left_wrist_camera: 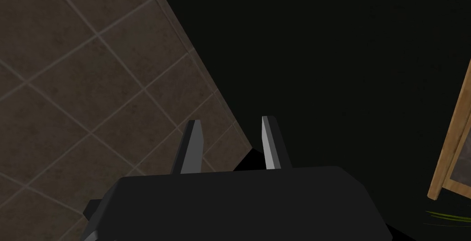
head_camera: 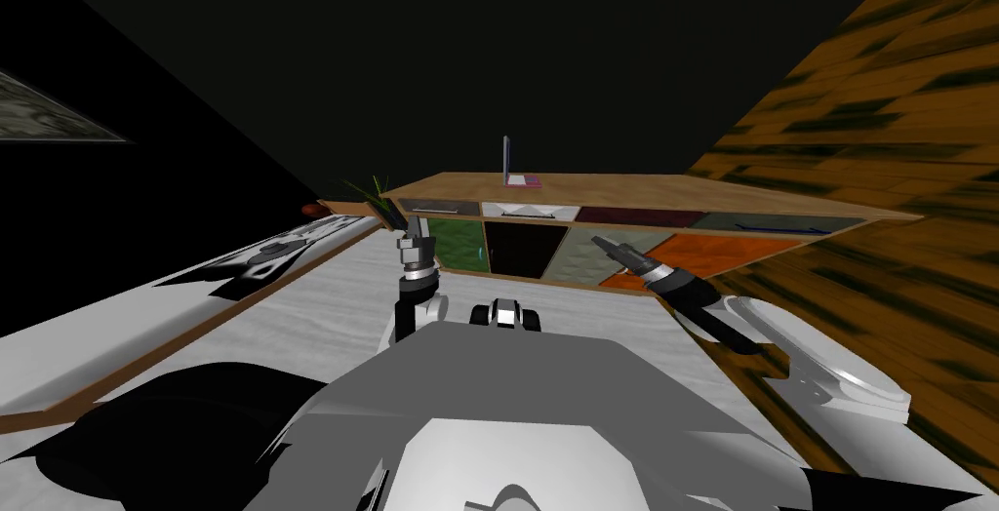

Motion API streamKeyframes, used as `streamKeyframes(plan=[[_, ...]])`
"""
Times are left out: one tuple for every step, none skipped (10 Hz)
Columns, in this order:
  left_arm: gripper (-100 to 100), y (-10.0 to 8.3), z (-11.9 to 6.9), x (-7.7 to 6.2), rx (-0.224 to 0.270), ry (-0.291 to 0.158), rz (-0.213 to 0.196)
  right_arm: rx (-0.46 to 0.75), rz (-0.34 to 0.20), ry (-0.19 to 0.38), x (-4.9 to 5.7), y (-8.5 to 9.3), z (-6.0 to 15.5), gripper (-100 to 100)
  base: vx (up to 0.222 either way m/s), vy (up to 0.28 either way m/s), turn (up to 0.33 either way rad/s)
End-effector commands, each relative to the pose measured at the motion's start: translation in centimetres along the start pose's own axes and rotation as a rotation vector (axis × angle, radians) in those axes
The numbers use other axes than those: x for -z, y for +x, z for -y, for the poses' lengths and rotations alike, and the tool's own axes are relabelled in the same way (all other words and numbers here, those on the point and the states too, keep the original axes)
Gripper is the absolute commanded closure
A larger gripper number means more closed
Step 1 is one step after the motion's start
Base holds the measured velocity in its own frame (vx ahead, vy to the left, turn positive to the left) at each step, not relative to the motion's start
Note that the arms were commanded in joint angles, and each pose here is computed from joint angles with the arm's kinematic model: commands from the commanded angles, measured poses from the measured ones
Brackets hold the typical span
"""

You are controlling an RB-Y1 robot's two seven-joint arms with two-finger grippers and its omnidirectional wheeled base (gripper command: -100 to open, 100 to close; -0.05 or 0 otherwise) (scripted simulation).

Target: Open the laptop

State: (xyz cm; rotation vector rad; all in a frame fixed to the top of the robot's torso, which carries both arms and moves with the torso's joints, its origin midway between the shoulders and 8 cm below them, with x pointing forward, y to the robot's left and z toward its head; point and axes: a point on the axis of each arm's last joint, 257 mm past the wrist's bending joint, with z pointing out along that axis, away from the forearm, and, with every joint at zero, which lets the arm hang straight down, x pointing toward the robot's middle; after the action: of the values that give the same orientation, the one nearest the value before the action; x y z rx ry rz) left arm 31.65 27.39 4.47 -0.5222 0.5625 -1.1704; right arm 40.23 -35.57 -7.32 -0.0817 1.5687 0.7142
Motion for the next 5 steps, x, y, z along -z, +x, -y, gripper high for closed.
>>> streamKeyframes(plan=[[0, 0.0, 0.0, 0.0, 0.000, 0.000, 0.000, 0.095, -0.061, 0.049, 0.4, -1.0, 2.4, -100, 0.000, 0.086, 0.005], [0, 0.0, 0.0, 0.0, 0.000, 0.000, 0.000, 0.145, -0.084, 0.098, 1.1, -1.9, 4.5, -100, 0.003, 0.103, 0.023], [0, 0.0, 0.0, 0.0, 0.000, 0.000, 0.000, 0.175, -0.109, 0.092, 0.9, -2.2, 4.4, -100, 0.004, 0.092, 0.006], [0, 0.0, 0.0, 0.0, 0.000, 0.000, 0.000, 0.224, -0.129, 0.140, 1.6, -3.3, 6.3, -100, 0.003, 0.111, 0.029], [0, 0.0, 0.0, 0.0, 0.000, 0.000, 0.000, 0.254, -0.153, 0.137, 1.4, -3.6, 6.4, -100, 0.012, 0.103, 0.017]])
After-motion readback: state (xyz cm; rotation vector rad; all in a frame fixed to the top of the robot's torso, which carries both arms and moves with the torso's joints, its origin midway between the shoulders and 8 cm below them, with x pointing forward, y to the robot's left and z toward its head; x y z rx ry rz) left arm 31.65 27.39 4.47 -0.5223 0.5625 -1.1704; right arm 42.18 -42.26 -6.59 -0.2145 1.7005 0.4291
